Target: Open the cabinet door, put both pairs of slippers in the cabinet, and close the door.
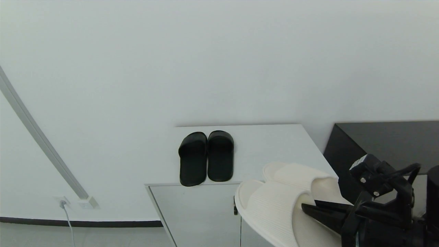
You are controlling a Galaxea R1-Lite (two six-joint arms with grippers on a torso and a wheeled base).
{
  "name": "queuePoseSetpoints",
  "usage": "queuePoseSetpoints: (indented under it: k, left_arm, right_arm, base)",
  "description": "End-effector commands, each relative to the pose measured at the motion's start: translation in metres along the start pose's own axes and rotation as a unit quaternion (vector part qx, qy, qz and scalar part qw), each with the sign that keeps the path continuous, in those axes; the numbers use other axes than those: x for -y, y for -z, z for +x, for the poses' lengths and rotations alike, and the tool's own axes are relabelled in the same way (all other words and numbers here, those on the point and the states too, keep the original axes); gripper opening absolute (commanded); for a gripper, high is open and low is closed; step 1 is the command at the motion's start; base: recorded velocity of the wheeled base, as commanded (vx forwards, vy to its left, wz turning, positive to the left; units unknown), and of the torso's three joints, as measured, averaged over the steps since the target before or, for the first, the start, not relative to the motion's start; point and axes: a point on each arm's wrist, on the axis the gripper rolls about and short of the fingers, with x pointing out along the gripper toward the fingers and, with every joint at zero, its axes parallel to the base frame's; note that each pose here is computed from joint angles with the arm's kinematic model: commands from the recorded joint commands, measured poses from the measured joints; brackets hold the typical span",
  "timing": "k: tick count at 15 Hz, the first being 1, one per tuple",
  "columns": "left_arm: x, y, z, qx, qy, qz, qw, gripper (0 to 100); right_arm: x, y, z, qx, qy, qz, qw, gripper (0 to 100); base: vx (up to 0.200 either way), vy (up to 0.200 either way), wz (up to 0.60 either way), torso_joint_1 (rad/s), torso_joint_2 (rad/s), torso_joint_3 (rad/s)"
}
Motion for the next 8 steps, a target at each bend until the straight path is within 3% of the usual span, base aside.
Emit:
queuePoseSetpoints:
  k: [1, 8]
  left_arm:
    - [0.0000, -0.0001, 0.0001, 0.000, 0.000, 0.000, 1.0000, 0]
    - [0.0000, -0.0001, 0.0001, 0.000, -0.001, -0.001, 1.0000, 0]
  right_arm:
    - [-0.0001, 0.0026, 0.0008, -0.005, -0.001, -0.001, 1.000, 0]
    - [-0.0001, 0.0063, 0.0032, -0.014, -0.001, -0.003, 1.000, 0]
  base:
    - [-0.200, 0.000, 0.00, 0.002, 0.00, 0.002]
    - [0.000, 0.000, 0.00, 0.000, 0.00, 0.000]
